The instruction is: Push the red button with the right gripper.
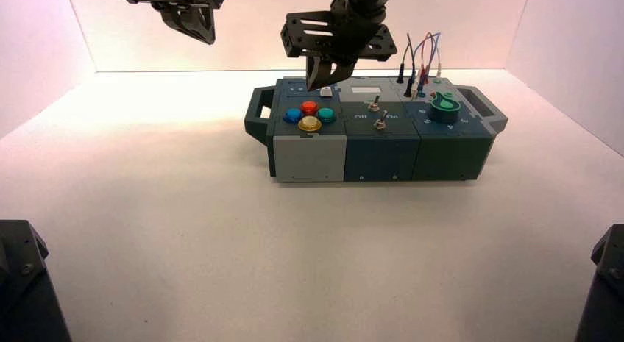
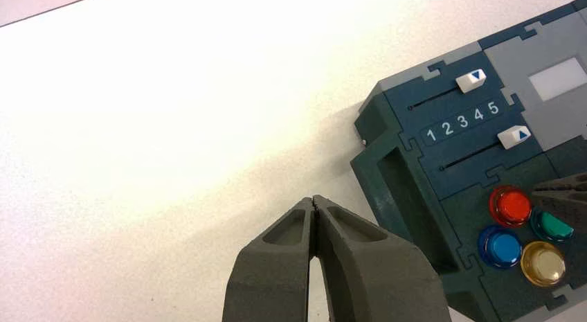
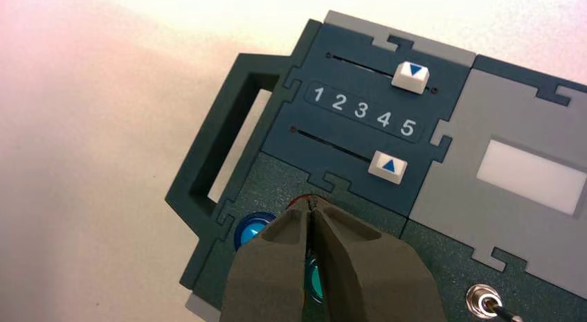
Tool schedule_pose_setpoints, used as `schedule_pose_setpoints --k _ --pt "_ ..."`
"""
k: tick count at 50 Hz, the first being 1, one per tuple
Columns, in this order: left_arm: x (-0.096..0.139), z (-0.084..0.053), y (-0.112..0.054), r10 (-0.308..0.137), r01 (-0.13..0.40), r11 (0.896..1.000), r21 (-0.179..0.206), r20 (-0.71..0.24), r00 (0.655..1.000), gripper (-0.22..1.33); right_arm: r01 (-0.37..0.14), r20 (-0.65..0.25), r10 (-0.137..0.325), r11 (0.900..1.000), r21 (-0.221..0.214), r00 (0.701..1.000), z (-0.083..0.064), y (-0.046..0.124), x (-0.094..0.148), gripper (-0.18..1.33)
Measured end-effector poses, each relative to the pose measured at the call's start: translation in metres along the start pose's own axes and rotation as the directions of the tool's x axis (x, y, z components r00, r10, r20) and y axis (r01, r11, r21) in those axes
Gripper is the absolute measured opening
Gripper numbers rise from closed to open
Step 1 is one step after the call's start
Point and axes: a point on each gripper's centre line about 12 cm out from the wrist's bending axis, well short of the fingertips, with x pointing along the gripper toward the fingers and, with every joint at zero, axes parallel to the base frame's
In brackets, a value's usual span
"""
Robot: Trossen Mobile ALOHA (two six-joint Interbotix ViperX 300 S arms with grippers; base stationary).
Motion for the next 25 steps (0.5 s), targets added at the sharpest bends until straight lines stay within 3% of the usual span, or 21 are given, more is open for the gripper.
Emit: schedule_pose_setpoints --k 25 --pt "0.0009 -0.0037 -0.0002 -0.001 0.001 1.000 -0.002 -0.009 1.000 -0.17 0.006 -0.019 -0.006 1.0000 0.007 1.000 -0.0024 -0.0006 0.0078 -0.14"
